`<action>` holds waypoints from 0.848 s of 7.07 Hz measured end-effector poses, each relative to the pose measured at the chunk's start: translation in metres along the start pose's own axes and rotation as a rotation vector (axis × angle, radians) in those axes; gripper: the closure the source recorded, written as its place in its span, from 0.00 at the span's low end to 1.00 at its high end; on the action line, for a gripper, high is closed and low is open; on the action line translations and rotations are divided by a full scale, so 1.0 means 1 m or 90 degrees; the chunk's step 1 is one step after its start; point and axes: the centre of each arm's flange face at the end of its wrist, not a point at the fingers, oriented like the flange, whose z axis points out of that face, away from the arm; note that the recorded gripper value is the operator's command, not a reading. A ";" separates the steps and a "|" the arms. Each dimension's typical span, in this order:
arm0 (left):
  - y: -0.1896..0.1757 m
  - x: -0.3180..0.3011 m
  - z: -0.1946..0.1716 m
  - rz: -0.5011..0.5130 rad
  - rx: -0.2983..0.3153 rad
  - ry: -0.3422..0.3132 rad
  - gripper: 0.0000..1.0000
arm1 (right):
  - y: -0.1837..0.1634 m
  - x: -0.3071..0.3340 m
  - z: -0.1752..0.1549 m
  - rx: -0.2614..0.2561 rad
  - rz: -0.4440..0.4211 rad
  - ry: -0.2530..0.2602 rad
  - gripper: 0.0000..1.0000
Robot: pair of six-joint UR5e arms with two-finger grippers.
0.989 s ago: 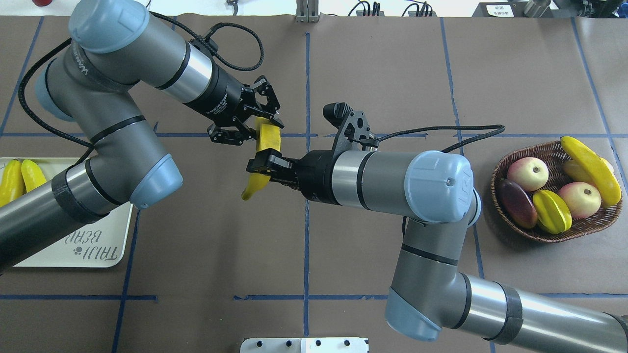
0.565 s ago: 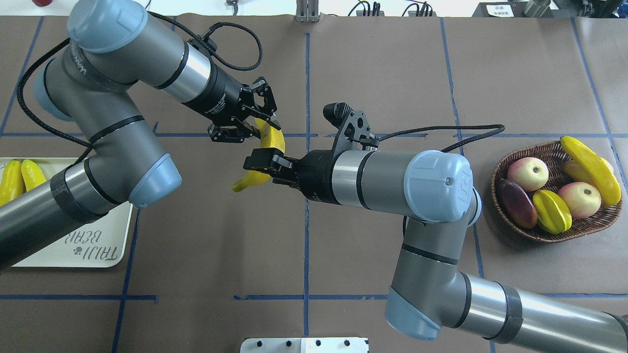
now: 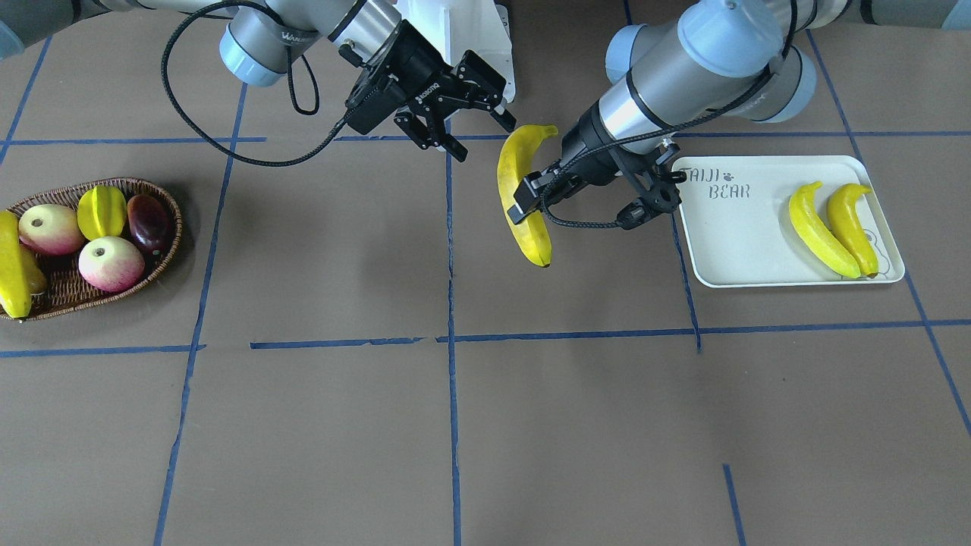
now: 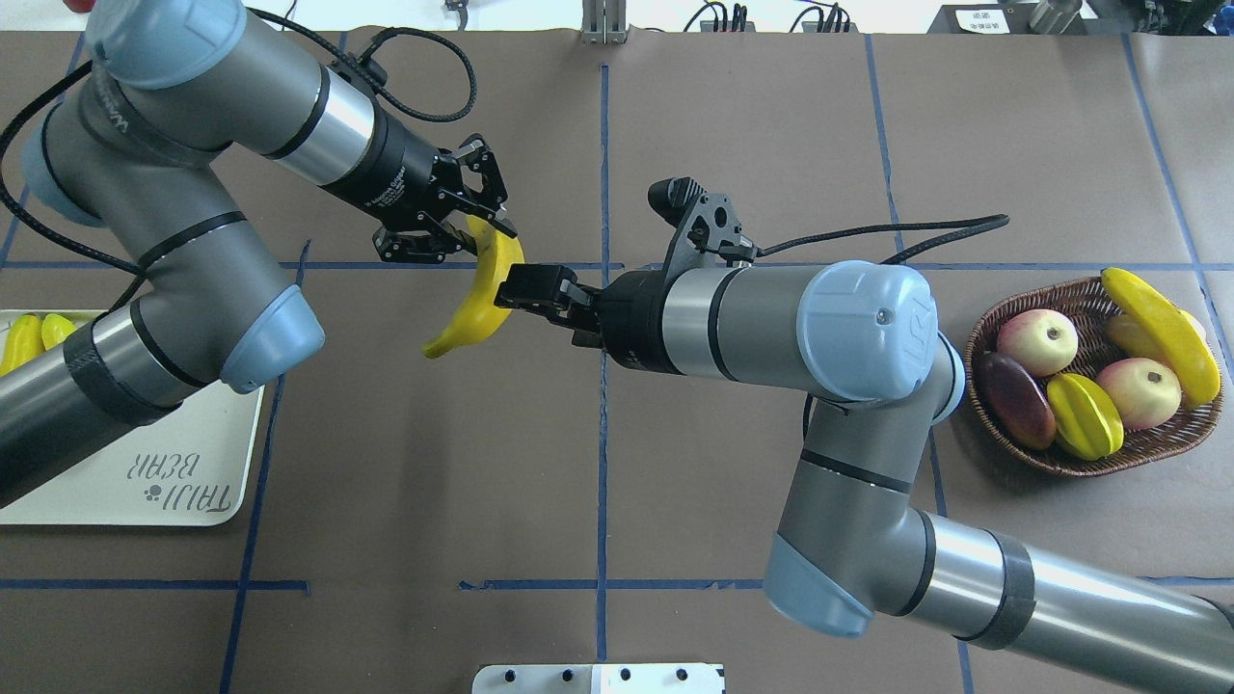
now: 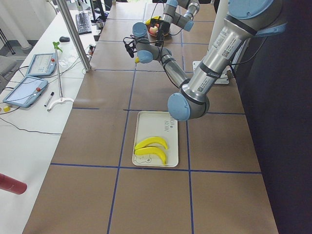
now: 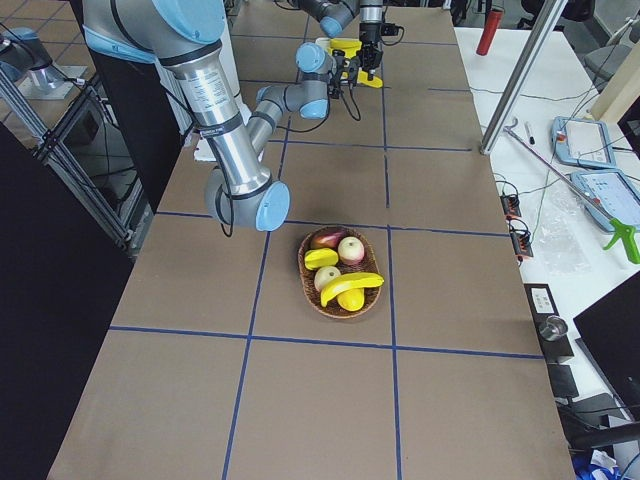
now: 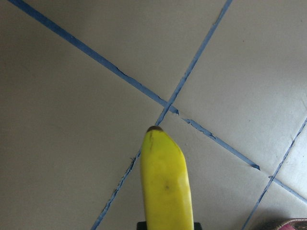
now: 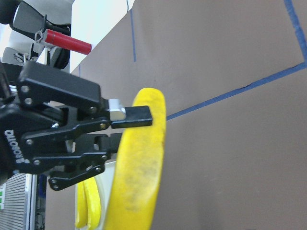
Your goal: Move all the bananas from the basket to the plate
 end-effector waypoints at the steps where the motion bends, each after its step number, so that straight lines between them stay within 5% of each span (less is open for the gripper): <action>1: -0.021 -0.015 -0.008 -0.011 0.019 -0.007 1.00 | -0.015 0.006 -0.002 -0.010 -0.004 0.039 0.00; 4: -0.091 -0.088 -0.038 -0.030 0.084 -0.043 1.00 | -0.050 0.027 -0.003 -0.034 -0.060 0.201 0.00; 6: -0.135 -0.164 -0.051 -0.028 0.165 -0.090 1.00 | -0.074 0.046 -0.006 -0.041 -0.095 0.304 0.00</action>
